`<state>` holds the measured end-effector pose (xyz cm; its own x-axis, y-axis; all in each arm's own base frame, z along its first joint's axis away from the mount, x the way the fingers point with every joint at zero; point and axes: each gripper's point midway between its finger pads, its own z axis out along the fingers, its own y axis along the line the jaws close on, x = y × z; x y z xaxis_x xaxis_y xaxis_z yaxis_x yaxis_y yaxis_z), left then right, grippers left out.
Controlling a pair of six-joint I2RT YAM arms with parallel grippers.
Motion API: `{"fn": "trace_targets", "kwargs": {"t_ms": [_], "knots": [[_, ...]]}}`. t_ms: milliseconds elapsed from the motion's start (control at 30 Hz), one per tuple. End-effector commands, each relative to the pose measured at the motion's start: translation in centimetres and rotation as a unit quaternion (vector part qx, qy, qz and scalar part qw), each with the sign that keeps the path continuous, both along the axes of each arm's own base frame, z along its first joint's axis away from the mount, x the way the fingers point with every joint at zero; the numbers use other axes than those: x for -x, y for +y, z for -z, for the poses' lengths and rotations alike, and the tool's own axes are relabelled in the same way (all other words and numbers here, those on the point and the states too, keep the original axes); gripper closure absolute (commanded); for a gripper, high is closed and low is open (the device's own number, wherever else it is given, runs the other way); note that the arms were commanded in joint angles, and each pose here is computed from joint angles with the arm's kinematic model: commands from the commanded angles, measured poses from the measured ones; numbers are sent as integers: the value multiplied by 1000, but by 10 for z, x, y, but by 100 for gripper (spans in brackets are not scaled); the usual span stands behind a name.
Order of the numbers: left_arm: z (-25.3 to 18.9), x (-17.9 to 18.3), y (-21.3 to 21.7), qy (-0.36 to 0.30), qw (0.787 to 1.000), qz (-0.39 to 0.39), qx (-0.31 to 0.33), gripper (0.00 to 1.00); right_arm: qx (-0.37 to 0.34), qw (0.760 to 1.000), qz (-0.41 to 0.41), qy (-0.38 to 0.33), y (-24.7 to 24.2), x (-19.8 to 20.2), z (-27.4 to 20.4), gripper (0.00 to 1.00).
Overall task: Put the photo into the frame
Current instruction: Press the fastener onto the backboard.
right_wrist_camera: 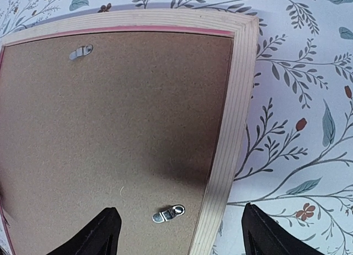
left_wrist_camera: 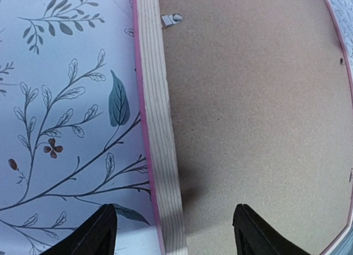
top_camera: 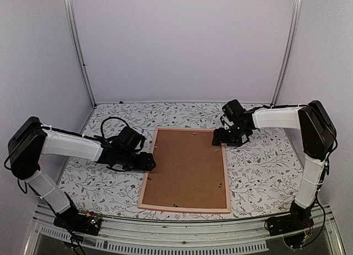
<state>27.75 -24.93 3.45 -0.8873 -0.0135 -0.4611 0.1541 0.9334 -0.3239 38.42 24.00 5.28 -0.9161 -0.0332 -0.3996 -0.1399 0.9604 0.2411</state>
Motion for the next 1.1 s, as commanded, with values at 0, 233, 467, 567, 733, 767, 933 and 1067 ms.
{"fn": "trace_targets", "kwargs": {"t_ms": [0, 233, 467, 567, 733, 767, 933, 1067], "knots": [[-1, -7, -3, -5, 1000, 14, -1, 25, 43, 998, 33, 17, -16, -6, 17, 21], [3, -10, -6, -4, 1000, 18, -4, 25, 52, 998, 31, 33, -18, 0, 31, 24], [8, -10, -9, 2, 1000, 17, -2, 26, 52, 997, 22, 44, -21, 14, 36, 32], [11, -6, -13, 10, 1000, 24, 5, 29, 51, 998, 18, 43, -22, 18, 34, 36], [18, -4, -14, 16, 1000, 26, 1, 36, 54, 997, 14, 46, -23, 20, 35, 39], [18, -4, -15, 15, 1000, 26, 1, 38, 54, 997, 14, 45, -24, 20, 35, 40], [19, -3, -16, 14, 1000, 27, 2, 48, 55, 997, 12, 43, -24, 21, 33, 44], [23, -1, -15, 17, 1000, 26, -4, 54, 44, 998, 4, 51, -20, 25, 34, 45]]}}
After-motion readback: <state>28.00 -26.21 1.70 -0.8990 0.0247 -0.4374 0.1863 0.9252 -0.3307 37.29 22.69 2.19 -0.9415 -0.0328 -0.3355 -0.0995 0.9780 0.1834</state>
